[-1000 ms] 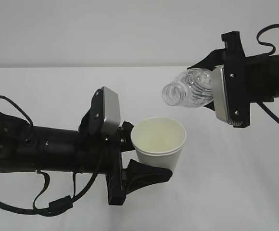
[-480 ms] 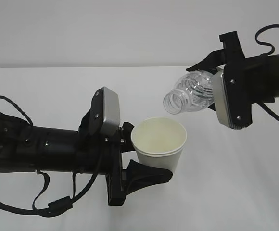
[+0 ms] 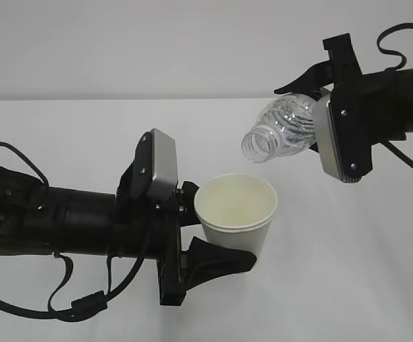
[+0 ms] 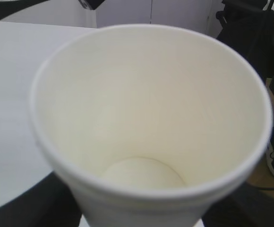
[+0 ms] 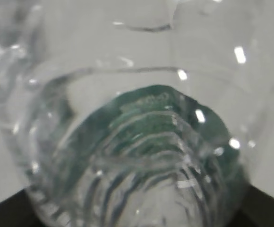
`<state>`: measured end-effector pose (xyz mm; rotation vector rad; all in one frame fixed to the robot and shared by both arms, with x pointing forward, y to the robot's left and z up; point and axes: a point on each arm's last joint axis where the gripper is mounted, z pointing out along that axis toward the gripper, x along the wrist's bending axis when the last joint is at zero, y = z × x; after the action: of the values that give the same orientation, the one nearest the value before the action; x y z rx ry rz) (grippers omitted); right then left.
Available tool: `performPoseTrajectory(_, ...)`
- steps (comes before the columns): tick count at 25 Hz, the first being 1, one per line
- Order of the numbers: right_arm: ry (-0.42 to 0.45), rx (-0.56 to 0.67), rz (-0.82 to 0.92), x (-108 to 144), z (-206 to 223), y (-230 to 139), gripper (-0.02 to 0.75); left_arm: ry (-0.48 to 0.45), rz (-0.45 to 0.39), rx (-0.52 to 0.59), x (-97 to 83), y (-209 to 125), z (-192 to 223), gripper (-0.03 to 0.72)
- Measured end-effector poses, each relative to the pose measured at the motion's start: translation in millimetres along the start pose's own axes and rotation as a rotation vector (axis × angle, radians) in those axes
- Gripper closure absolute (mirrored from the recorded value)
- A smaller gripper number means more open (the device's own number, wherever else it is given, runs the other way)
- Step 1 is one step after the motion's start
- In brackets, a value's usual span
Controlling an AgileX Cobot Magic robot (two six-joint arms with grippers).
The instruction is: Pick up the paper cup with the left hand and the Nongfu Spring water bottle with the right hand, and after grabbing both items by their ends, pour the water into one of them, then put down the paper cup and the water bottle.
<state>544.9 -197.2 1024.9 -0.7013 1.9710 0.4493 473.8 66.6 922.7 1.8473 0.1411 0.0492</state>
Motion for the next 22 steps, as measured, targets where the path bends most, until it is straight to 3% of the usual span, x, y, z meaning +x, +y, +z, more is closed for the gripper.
performPoseTrajectory(22, -0.005, 0.001, -0.098, -1.9, -0.1, -0.4, 0.246, -0.037, -0.007, -0.021, -3.4, 1.9, -0.1, 0.205)
